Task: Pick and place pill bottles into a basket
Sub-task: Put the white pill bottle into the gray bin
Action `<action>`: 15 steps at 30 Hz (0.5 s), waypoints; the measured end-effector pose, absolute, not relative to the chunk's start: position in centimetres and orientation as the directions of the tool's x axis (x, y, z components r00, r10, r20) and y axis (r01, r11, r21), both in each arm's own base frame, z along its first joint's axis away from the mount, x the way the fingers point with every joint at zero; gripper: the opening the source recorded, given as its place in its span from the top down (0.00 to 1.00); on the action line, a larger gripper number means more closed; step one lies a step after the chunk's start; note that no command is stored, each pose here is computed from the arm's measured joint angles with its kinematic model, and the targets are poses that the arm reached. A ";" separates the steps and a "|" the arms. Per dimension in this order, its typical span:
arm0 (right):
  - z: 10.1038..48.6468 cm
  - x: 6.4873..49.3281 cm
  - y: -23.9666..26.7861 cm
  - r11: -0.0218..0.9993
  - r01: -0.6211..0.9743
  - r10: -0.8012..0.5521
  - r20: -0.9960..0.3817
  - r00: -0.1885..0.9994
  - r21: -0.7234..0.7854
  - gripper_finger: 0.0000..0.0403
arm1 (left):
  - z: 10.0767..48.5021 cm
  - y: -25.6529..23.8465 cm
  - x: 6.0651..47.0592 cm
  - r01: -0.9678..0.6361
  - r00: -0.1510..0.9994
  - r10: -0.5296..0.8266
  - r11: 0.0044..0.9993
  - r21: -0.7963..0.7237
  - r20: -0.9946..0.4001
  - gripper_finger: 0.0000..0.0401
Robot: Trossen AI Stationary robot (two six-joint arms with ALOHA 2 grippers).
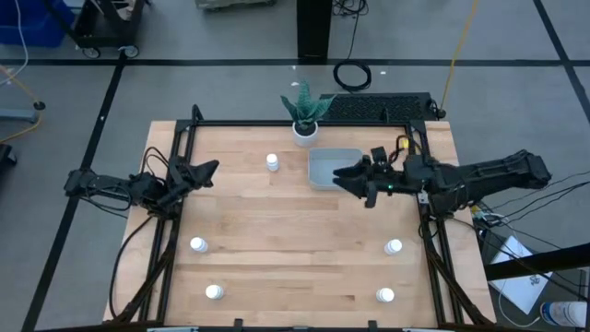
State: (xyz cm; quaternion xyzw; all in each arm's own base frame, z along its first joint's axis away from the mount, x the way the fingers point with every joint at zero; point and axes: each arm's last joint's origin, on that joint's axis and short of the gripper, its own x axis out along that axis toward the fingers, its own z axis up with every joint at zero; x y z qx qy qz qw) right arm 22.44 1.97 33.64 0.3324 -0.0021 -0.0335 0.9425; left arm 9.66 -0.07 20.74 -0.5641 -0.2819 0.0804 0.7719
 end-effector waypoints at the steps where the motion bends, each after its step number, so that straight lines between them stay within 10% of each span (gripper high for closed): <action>1: 33.9 22.7 2.1 0.775 0.067 -0.044 -0.051 0.998 0.628 0.49 | 20.7 -0.1 9.7 0.195 0.829 0.441 0.351 -0.916 0.345 0.84; 15: 33.7 18.8 5.5 0.565 0.610 0.176 -0.803 0.569 0.556 0.45 | 20.7 -0.2 9.8 0.184 0.848 0.403 0.387 -0.904 0.345 0.84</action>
